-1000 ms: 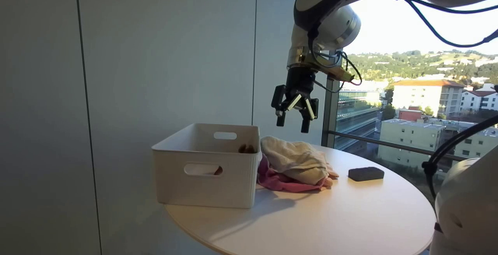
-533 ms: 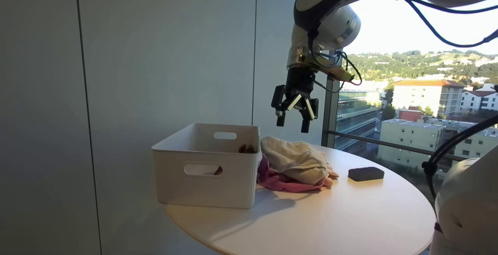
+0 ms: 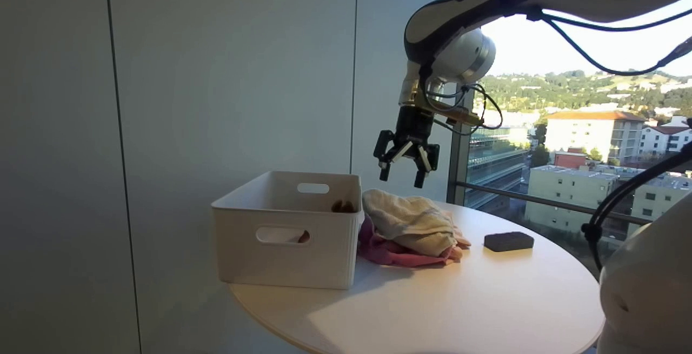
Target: Put all the cloths inside the white basket
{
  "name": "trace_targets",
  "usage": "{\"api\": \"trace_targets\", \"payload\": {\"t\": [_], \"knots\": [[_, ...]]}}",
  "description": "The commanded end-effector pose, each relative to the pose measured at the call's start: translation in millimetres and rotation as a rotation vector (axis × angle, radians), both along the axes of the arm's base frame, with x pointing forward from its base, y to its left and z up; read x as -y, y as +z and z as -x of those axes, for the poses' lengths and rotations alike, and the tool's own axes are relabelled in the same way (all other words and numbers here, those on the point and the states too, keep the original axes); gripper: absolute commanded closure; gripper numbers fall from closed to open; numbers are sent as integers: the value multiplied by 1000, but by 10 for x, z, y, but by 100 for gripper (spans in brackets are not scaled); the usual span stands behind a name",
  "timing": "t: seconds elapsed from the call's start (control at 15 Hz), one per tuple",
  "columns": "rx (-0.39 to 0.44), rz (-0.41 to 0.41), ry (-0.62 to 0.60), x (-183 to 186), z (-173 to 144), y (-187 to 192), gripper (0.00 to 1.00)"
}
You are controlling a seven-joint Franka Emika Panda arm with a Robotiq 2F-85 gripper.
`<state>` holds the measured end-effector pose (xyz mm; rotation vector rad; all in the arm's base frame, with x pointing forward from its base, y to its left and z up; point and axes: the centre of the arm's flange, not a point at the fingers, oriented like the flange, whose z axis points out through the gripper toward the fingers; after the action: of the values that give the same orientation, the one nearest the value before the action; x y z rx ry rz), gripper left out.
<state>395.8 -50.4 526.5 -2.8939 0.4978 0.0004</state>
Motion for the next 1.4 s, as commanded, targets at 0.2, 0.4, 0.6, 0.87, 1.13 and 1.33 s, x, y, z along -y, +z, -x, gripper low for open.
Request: {"api": "trace_targets", "payload": {"t": [0.2, 0.4, 0.6, 0.87, 1.13, 1.33], "knots": [[71, 143, -329, 883, -476, -650, 0], [-73, 215, -394, 1096, -435, -1173, 0], [-274, 243, -399, 1142, -317, -1697, 0], [-410, 264, -401, 1381, -444, -1956, 0], [-463, 188, -462, 1603, -497, -1918, 39], [-477, 101, -517, 1947, -441, -1771, 59]]}}
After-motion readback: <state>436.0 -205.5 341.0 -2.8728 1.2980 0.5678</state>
